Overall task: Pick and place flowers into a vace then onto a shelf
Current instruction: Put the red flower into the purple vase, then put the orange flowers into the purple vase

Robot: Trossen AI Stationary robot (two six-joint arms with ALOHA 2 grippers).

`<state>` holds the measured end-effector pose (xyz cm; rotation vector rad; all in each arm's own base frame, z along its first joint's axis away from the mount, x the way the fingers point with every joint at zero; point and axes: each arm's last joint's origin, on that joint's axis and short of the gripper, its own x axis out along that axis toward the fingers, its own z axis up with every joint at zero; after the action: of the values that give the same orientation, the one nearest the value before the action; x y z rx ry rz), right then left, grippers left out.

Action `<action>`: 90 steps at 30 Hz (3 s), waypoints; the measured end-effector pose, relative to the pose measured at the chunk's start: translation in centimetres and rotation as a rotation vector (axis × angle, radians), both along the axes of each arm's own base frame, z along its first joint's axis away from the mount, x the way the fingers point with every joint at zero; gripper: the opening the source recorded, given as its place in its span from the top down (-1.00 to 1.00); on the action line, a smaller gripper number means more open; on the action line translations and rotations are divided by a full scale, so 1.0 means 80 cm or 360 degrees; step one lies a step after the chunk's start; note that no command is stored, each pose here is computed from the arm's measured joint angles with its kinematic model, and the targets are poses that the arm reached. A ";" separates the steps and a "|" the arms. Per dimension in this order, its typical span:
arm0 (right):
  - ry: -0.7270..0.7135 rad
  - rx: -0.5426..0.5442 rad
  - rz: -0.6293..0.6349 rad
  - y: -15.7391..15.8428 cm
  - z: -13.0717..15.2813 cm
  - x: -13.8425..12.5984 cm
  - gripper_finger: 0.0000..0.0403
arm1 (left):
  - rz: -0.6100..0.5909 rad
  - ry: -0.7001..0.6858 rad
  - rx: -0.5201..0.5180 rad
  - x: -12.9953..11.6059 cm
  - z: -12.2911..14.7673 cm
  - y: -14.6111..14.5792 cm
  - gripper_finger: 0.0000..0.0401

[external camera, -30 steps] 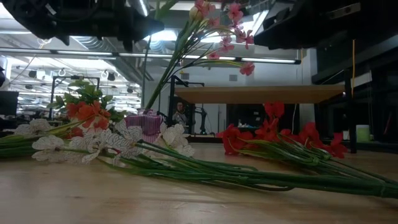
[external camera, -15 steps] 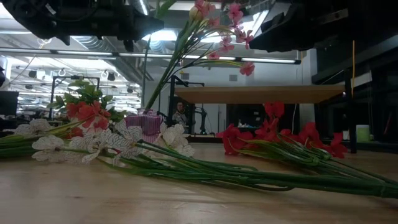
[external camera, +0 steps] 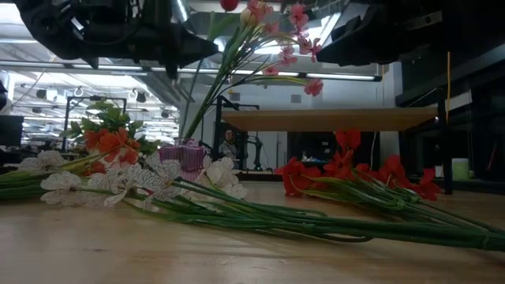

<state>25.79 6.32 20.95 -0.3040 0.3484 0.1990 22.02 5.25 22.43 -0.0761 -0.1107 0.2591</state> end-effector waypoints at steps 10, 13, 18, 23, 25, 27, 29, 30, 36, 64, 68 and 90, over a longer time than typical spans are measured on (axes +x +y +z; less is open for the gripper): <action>0.0000 -0.0001 0.0000 0.000 0.000 0.000 0.98 | 0.0085 0.0132 -0.0074 0.016 -0.027 -0.002 0.97; 0.0000 -0.0001 0.0000 0.000 0.000 0.000 0.98 | 0.0064 0.0161 -0.0078 0.019 -0.032 -0.007 0.96; 0.0000 -0.0001 0.0000 0.000 0.000 0.000 0.98 | 0.0043 0.0176 -0.0128 0.021 -0.035 -0.014 0.95; 0.0000 -0.0001 0.0000 0.000 0.000 0.000 0.98 | 0.0012 0.0222 -0.0137 0.022 -0.039 -0.020 0.94; 0.0000 -0.0001 0.0000 0.000 0.000 0.000 0.98 | 0.0005 0.0244 -0.0140 0.022 -0.040 -0.022 0.94; 0.0000 -0.0001 0.0000 0.000 0.000 0.000 0.98 | 0.0005 0.0253 -0.0141 0.022 -0.041 -0.022 0.94; 0.0000 -0.0001 0.0000 0.000 0.000 0.000 0.98 | 0.0006 0.0262 -0.0138 0.022 -0.041 -0.022 0.91; 0.0000 -0.0001 0.0000 0.000 0.000 0.000 0.98 | 0.0006 0.0267 -0.0118 0.022 -0.041 -0.022 0.89; 0.0000 0.0000 0.0000 0.000 0.000 0.000 0.98 | 0.0008 0.0239 0.0000 0.019 -0.033 -0.022 0.67; 0.0005 0.0044 -0.0017 0.000 0.000 0.000 0.97 | -0.0138 0.0281 0.0133 -0.042 0.017 -0.052 0.15; -0.0023 0.0043 -0.0016 0.000 0.002 0.001 0.97 | -0.0228 0.0268 0.0140 -0.047 0.021 -0.061 0.15; -0.0027 0.0009 -0.0106 -0.021 0.002 0.006 0.97 | -0.0595 0.0256 0.0312 -0.048 0.021 -0.080 0.15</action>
<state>26.24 4.65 21.14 -0.2879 0.3404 0.1320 18.18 -1.14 24.13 0.1186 0.0394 -0.1198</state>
